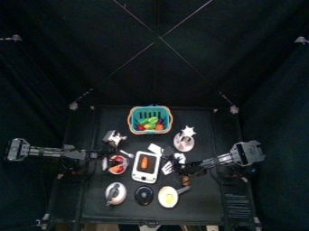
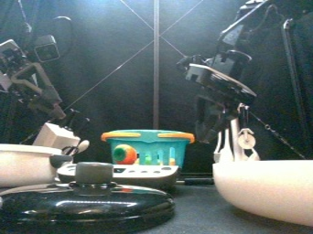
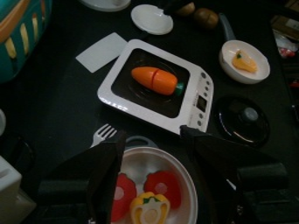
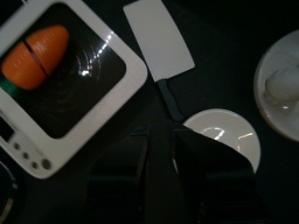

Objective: Grab cleaver handle

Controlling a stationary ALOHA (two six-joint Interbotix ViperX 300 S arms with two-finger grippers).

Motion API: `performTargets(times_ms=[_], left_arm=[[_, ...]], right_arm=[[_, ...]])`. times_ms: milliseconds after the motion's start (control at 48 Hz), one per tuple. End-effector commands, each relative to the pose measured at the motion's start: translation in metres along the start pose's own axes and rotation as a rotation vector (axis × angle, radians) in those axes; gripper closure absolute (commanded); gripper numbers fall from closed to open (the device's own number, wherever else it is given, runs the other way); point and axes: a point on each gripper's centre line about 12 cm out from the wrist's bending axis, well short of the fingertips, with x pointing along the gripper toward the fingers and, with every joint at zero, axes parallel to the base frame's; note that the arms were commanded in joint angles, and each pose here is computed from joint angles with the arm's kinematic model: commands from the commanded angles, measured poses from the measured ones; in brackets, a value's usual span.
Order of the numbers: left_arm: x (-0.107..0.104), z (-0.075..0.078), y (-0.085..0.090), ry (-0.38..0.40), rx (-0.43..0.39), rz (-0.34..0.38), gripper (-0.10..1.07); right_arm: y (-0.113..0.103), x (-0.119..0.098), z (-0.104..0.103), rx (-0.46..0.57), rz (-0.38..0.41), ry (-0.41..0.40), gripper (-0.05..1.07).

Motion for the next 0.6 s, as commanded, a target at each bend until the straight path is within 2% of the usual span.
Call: performTargets(times_ms=[0, 125, 354, 458, 583], left_arm=[[0.000, 0.014, 0.001, -0.051, -0.008, 0.006, 0.08], [0.000, 0.017, 0.005, -0.073, -0.017, 0.018, 0.08], [-0.001, 0.017, 0.014, -0.081, -0.038, 0.052, 0.08], [-0.001, 0.017, 0.019, -0.084, -0.048, 0.072, 0.08], [-0.002, 0.018, 0.024, -0.091, -0.061, 0.095, 0.08]], right_arm=[[-0.003, -0.004, 0.004, -0.069, 0.062, -0.023, 0.38], [-0.012, 0.007, 0.003, -0.131, 0.104, -0.019, 0.38], [-0.032, 0.015, 0.018, -0.128, 0.177, -0.063, 0.37], [-0.036, 0.015, 0.025, -0.125, 0.241, -0.088, 0.32], [-0.044, 0.019, 0.028, -0.110, 0.277, -0.093, 0.25]])
